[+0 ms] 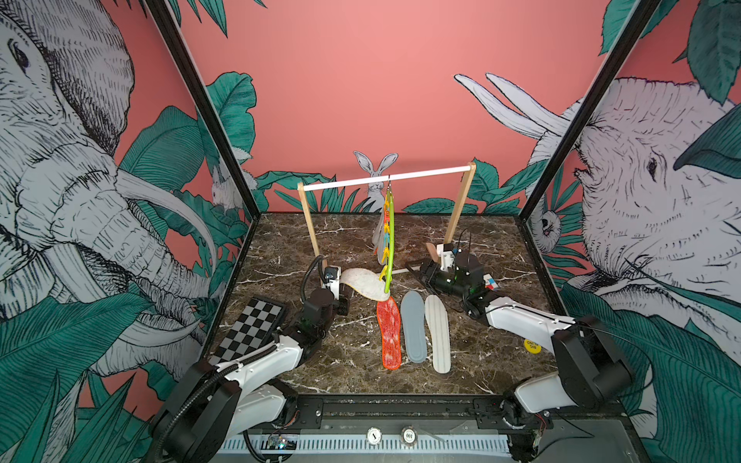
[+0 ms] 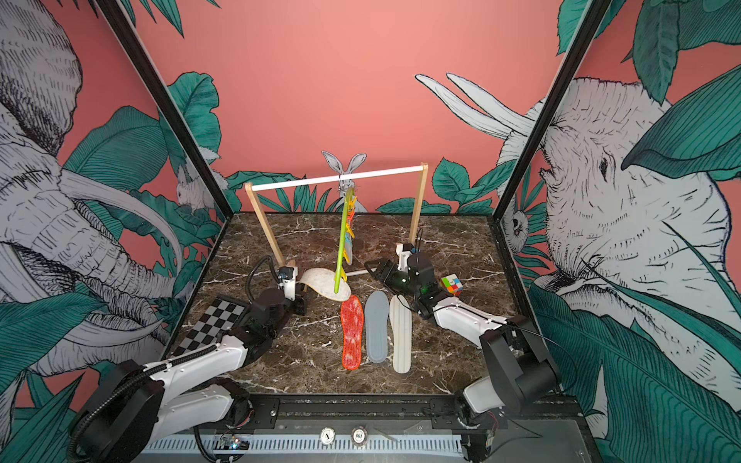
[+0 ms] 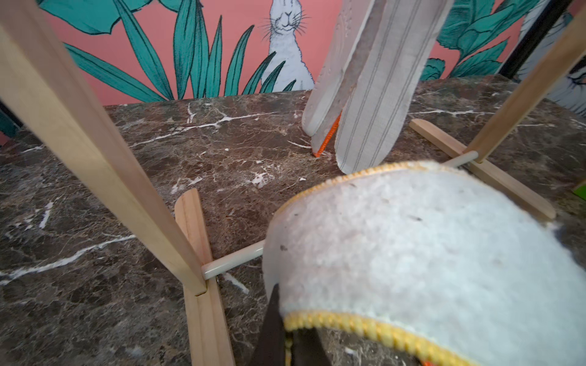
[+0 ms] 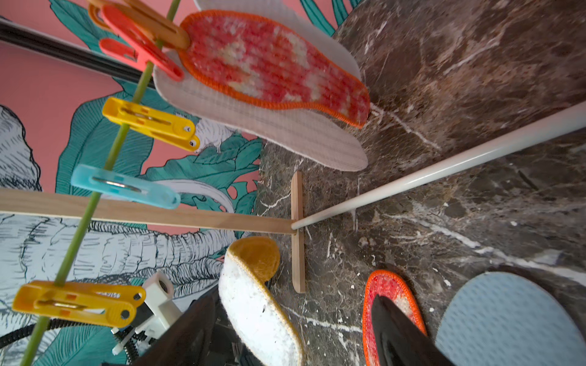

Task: Take the shoe insoles off the hanger
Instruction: Place the insole at the center of the board.

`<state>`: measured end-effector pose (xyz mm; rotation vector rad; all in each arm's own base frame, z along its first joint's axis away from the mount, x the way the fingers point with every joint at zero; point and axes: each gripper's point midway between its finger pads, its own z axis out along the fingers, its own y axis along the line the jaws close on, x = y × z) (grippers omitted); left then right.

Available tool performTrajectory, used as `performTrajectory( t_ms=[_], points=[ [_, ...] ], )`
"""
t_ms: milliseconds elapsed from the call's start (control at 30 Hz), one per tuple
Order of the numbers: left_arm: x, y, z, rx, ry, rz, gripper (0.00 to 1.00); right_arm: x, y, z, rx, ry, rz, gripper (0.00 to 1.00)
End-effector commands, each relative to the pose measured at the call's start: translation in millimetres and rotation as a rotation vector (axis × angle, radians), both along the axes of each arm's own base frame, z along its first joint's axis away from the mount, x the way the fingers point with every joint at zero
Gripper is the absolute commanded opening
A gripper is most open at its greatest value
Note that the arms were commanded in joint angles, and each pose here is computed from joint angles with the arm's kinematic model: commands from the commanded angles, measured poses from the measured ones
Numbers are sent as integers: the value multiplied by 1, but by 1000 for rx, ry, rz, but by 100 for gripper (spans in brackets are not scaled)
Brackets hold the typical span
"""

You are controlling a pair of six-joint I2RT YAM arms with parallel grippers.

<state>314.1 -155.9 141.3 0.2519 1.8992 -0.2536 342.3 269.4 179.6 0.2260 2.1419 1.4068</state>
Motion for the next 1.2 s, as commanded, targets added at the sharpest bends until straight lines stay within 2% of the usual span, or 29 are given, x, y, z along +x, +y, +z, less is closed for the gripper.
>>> performTrajectory(
  t_ms=[0,300,600,833,1167],
  points=[
    [-12,-14,-2,-7,3,-108,0,-10,12,1,24,-45,116,77],
    [-27,-48,2,-27,8,-296,0,-28,34,0,140,-41,259,66],
    [-36,-71,3,-5,11,-406,0,-41,54,4,185,-45,335,56],
    [-35,-74,6,12,-4,-408,0,-50,64,5,195,-37,370,46],
    [-35,-72,3,14,4,-397,0,-64,68,8,192,-35,385,27]
  ],
)
